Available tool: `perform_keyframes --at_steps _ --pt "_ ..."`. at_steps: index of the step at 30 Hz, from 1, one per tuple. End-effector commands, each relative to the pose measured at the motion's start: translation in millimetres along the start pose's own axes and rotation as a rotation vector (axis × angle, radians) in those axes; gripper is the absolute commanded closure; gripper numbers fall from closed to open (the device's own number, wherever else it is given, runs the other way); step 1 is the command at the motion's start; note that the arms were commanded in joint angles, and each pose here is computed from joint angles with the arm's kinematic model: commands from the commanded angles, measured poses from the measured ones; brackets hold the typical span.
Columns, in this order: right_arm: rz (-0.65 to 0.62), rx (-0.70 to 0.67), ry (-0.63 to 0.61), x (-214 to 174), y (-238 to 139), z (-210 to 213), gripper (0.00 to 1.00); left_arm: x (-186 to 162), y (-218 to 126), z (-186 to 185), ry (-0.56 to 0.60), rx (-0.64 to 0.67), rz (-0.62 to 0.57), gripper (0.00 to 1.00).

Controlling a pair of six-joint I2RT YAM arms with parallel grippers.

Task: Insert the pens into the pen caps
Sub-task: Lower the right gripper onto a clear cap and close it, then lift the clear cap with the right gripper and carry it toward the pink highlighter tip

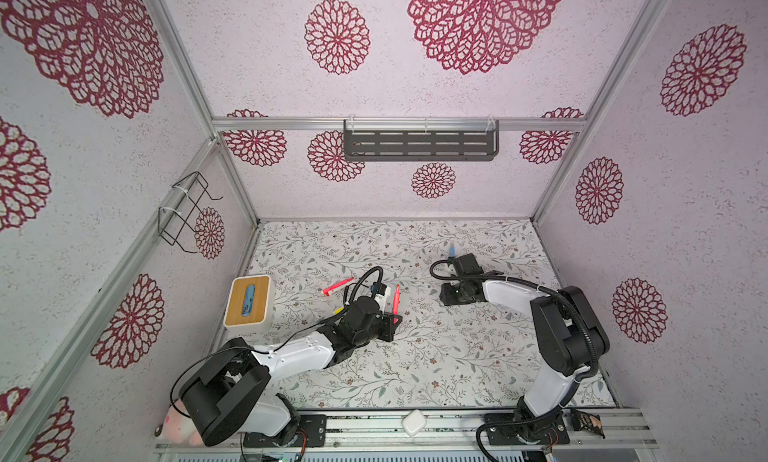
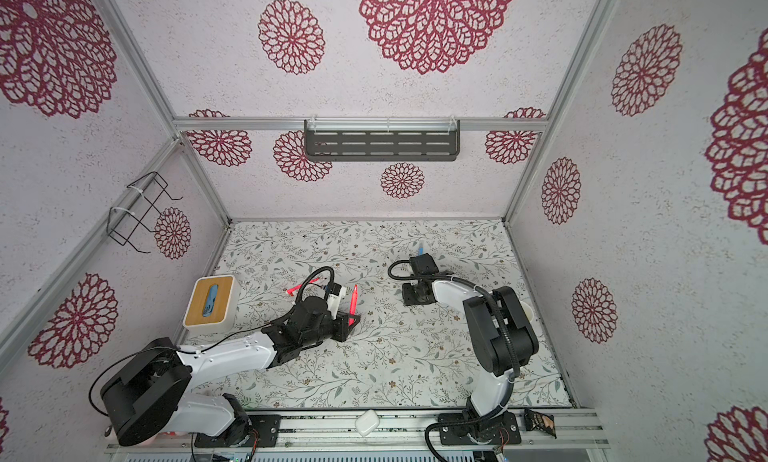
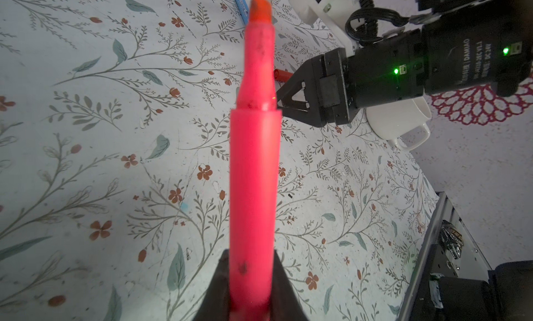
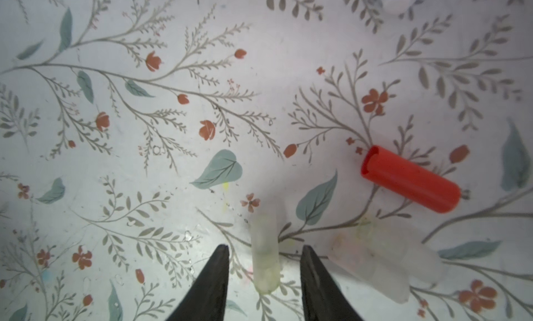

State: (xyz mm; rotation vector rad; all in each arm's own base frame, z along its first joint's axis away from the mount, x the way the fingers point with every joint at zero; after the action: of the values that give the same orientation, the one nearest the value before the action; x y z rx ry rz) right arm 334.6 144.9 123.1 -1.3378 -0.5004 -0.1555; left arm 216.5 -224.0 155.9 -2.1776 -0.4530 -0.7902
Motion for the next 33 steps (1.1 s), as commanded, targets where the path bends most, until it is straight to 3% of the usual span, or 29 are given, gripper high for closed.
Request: perform_keyframes --at_steps 1,17,23,28,33 --pt "0.017 -0.020 -0.047 4.7 -2.3 2.3 0.58 5.0 1.3 -1.4 0.008 -0.003 -0.009 1.00" --pt "0.119 -0.110 -0.137 5.0 12.2 7.2 0.65 8.2 1.0 -3.4 0.015 0.000 -0.012 1.00" --pt "0.147 -0.109 -0.161 1.0 17.3 12.3 0.72 6.6 -0.3 -2.3 0.012 0.003 -0.011 1.00" --pt "0.160 -0.100 -0.178 -1.6 19.6 16.7 0.85 3.6 -3.6 0.1 0.006 0.010 -0.014 1.00" --pt "0.054 -0.032 -0.162 4.6 -0.1 23.2 0.92 3.5 -7.2 0.7 0.006 0.014 -0.025 1.00"
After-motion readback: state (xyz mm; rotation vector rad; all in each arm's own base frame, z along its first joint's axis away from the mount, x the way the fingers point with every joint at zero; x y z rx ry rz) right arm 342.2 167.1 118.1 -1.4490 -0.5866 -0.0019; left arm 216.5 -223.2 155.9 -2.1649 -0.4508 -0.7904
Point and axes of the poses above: each gripper's point midway between its finger pads, its own y axis out along the fingers, its own z axis along the line the jaws close on, x = y × z, the point moved 10 cm from there along -y, back along the fingers, and after that the axes turned 3 degrees about -y, right-handed, at the moved point
